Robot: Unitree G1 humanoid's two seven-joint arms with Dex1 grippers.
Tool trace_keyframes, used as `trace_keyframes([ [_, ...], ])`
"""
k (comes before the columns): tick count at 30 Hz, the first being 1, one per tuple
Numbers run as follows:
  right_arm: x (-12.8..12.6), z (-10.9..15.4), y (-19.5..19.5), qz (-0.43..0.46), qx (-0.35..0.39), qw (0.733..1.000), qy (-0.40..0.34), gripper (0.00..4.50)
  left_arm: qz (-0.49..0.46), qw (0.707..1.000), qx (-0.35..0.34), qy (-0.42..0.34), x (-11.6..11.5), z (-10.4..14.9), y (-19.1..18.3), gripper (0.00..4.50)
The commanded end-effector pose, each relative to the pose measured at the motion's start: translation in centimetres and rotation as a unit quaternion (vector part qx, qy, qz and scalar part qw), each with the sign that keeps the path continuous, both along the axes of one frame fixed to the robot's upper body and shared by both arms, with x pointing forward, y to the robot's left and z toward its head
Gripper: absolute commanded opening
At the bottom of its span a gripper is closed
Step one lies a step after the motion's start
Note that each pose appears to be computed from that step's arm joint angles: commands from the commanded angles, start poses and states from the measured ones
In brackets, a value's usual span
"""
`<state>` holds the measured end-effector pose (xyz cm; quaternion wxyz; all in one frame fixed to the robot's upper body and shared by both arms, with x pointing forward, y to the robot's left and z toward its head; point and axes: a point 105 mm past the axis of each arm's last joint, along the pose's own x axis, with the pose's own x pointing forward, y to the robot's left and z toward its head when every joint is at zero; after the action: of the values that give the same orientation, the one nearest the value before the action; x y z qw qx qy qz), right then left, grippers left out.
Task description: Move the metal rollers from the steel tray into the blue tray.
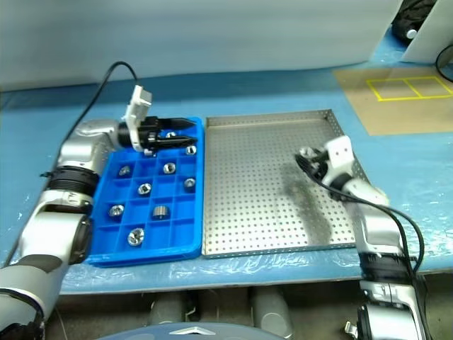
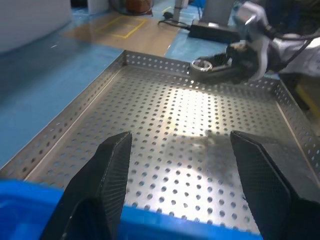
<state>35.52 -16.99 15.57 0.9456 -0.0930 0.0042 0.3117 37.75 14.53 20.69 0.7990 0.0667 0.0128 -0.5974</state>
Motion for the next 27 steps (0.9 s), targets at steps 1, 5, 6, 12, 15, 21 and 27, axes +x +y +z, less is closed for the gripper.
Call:
trace_keyframes([
  [1,-2.1,0.3,6.3,0.169,0.017,0.985,0.036,1.63,0.014,1.0,0.014,-0.02,-1.7,0.9,2.3,3.32],
  [5,-3.0,-0.7,9.7,0.267,-0.032,0.962,0.054,1.63,0.042,0.999,0.019,-0.011,-3.6,0.4,3.9,3.32],
  [6,-3.4,-0.7,10.5,0.29,-0.039,0.955,0.057,1.63,0.046,0.999,0.019,-0.008,-4.2,0.2,4.2,3.32],
  [12,-4.4,-0.3,13.6,0.391,-0.052,0.917,0.061,1.63,0.057,0.997,0.03,0.031,-9.3,-1.6,4.7,3.32],
  [15,-4.9,-1.0,13.9,0.425,-0.062,0.9,0.077,1.63,0.063,0.996,0.034,0.047,-11.2,-2.2,4.7,3.32],
  [21,-7.8,-3.8,13.2,0.503,-0.1,0.847,0.142,1.63,0.08,0.993,0.036,0.079,-14.2,-3.9,4.2,3.32],
  [27,-8.3,-4.3,13.4,0.518,-0.106,0.834,0.154,1.63,0.078,0.992,0.031,0.096,-15.2,-4.6,3.5,3.32],
])
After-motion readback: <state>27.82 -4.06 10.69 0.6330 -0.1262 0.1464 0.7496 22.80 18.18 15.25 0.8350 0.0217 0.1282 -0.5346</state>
